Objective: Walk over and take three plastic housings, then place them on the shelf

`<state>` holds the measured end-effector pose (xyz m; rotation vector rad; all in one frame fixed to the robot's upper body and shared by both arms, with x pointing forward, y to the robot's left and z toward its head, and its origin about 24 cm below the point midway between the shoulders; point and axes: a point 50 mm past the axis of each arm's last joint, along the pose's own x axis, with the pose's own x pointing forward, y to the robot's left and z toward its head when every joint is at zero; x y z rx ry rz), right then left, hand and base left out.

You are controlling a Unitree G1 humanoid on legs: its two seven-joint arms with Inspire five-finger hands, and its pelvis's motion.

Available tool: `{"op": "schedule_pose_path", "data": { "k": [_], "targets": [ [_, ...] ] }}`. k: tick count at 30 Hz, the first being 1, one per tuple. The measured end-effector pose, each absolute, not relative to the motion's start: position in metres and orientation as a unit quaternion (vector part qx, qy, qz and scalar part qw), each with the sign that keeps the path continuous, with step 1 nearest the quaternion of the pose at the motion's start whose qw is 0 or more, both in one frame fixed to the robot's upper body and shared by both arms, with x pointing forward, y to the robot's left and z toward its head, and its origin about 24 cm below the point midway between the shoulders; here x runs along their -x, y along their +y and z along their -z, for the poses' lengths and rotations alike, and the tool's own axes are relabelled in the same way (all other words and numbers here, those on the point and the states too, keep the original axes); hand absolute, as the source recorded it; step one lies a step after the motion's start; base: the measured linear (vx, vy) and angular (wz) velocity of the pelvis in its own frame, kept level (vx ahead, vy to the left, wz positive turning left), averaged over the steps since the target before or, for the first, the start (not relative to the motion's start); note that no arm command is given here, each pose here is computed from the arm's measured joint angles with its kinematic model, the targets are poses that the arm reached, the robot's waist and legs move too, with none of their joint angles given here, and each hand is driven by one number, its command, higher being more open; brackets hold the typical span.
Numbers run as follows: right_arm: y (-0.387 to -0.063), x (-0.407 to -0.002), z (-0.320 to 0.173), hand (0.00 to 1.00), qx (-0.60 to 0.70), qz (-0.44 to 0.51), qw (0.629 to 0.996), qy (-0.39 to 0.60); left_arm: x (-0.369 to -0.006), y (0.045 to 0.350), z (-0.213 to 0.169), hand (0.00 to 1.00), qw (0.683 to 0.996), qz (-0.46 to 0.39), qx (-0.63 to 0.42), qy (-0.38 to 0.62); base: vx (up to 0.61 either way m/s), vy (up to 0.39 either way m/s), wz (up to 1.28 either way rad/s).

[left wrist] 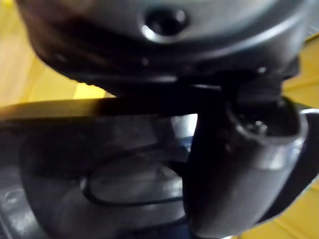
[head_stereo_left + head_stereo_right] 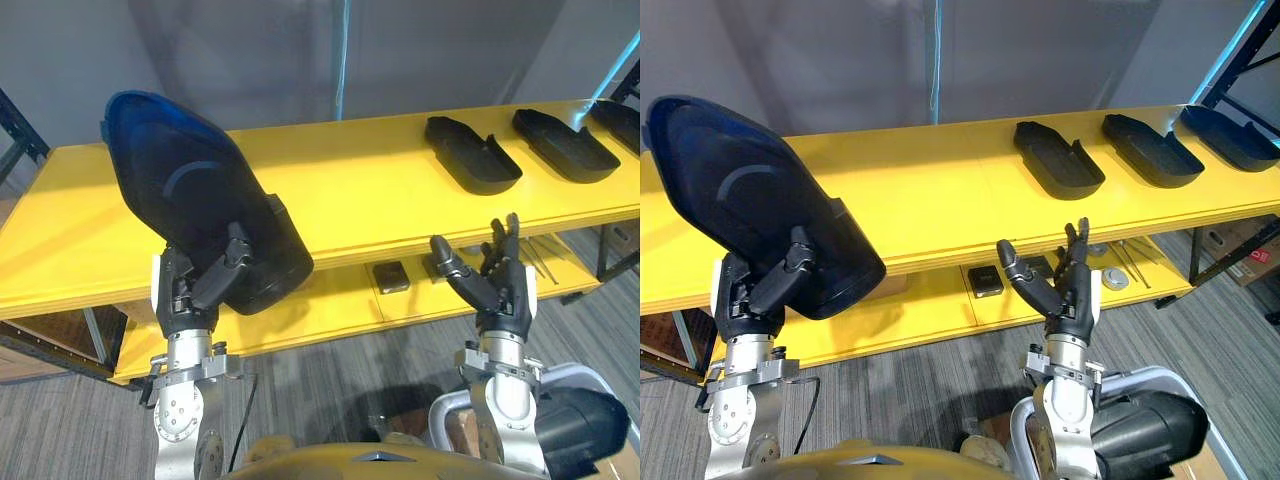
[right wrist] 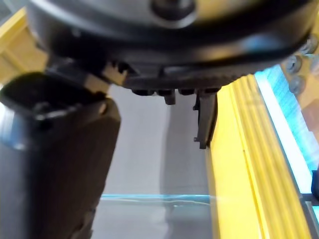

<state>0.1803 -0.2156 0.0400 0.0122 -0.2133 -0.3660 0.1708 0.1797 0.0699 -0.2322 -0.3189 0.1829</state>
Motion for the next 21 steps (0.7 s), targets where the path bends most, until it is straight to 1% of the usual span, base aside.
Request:
{"op": "schedule_pose_path", "data": {
  "k": [4, 7, 9, 13, 16, 19, 21],
  "targets": [
    [-0.231, -0.171, -0.053, 1.0, -0.008, 0.219, 0.962, -0.162, -0.171, 0.177, -0.07, 0.0, 0.977, -0.081, 0.113, -0.159, 0.15, 0.034, -0.09],
    [-0.237, -0.169, -0.068, 1.0, -0.002, 0.229, 0.954, -0.195, -0.172, 0.175, -0.071, 0.0, 0.979, -0.063, 0.11, -0.161, 0.2, 0.195, -0.05],
    [-0.237, -0.171, -0.072, 1.0, 0.005, 0.222, 0.954, -0.203, -0.173, 0.173, -0.07, 0.0, 0.981, -0.05, 0.109, -0.155, 0.2, 0.278, -0.32],
    [-0.22, -0.183, -0.075, 1.0, -0.02, 0.194, 0.957, -0.214, -0.18, 0.177, -0.07, 0.0, 0.985, -0.026, 0.102, -0.134, 0.13, 0.226, -0.38],
    [-0.212, -0.177, -0.068, 1.0, -0.045, 0.21, 0.956, -0.202, -0.181, 0.178, -0.066, 0.0, 0.987, -0.016, 0.113, -0.11, 0.04, 0.129, -0.23],
    [-0.211, -0.158, -0.054, 1.0, -0.058, 0.254, 0.951, -0.164, -0.182, 0.176, -0.064, 0.0, 0.986, 0.001, 0.143, -0.089, 0.0, 0.029, -0.31],
    [-0.217, -0.139, -0.042, 1.0, -0.047, 0.282, 0.95, -0.123, -0.183, 0.173, -0.067, 0.0, 0.983, 0.023, 0.164, -0.083, 0.01, -0.001, -0.23]
  ]
}}
